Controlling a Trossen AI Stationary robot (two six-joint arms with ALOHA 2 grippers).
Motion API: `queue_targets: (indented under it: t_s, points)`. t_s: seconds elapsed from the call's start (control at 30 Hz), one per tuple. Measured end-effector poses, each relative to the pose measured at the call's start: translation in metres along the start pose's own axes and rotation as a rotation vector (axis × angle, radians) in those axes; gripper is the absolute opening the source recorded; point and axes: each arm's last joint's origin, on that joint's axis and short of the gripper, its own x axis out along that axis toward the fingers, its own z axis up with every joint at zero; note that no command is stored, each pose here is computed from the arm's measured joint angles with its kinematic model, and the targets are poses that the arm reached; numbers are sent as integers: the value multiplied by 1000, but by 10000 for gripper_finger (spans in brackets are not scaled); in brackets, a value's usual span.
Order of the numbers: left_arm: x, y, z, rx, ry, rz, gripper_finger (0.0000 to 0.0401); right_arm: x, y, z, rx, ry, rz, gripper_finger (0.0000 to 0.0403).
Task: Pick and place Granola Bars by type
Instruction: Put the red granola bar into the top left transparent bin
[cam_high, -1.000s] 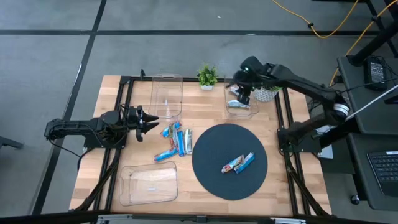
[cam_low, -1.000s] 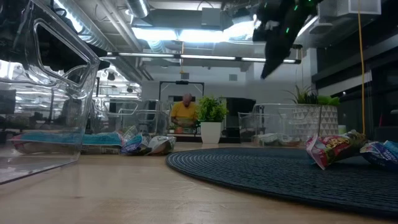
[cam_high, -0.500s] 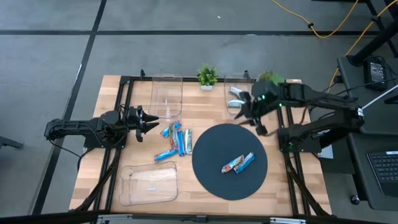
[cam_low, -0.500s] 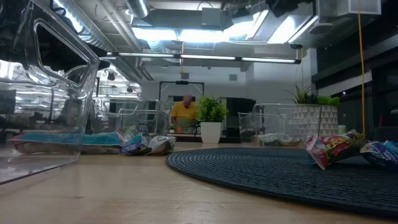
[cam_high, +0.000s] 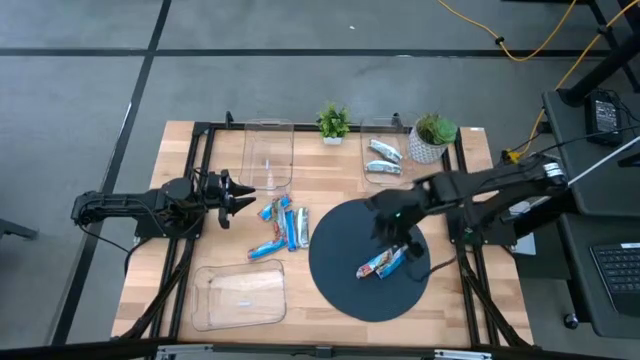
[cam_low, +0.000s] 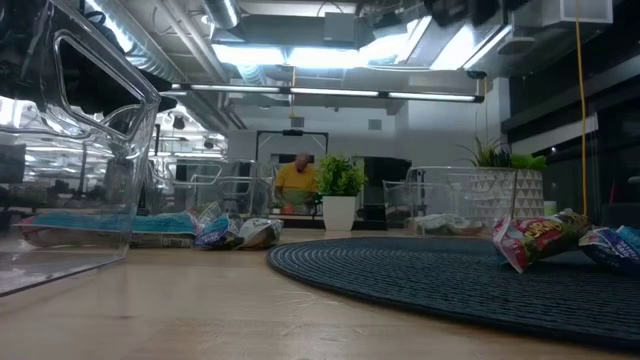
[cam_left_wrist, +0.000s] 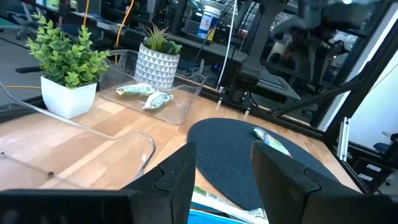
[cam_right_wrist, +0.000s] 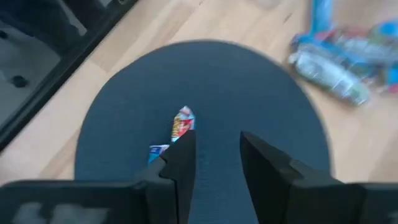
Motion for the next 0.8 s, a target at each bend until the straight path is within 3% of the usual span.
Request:
queue_targets:
  t_s: [0.23, 0.53, 0.67, 0.8]
  points:
    - [0, -1, -2, 1, 33, -61, 148, 44, 4, 6, 108, 92, 80, 161]
    - [0, -4, -3, -35, 69, -144, 148, 106, -1, 0, 347, 260, 119, 299]
    - [0, -4, -3, -35, 69, -144, 148, 136, 0, -8, 395, 380, 36, 336]
    - [0, -4, -3, -35, 70, -144, 148, 157, 7, -13, 402, 456, -70, 343]
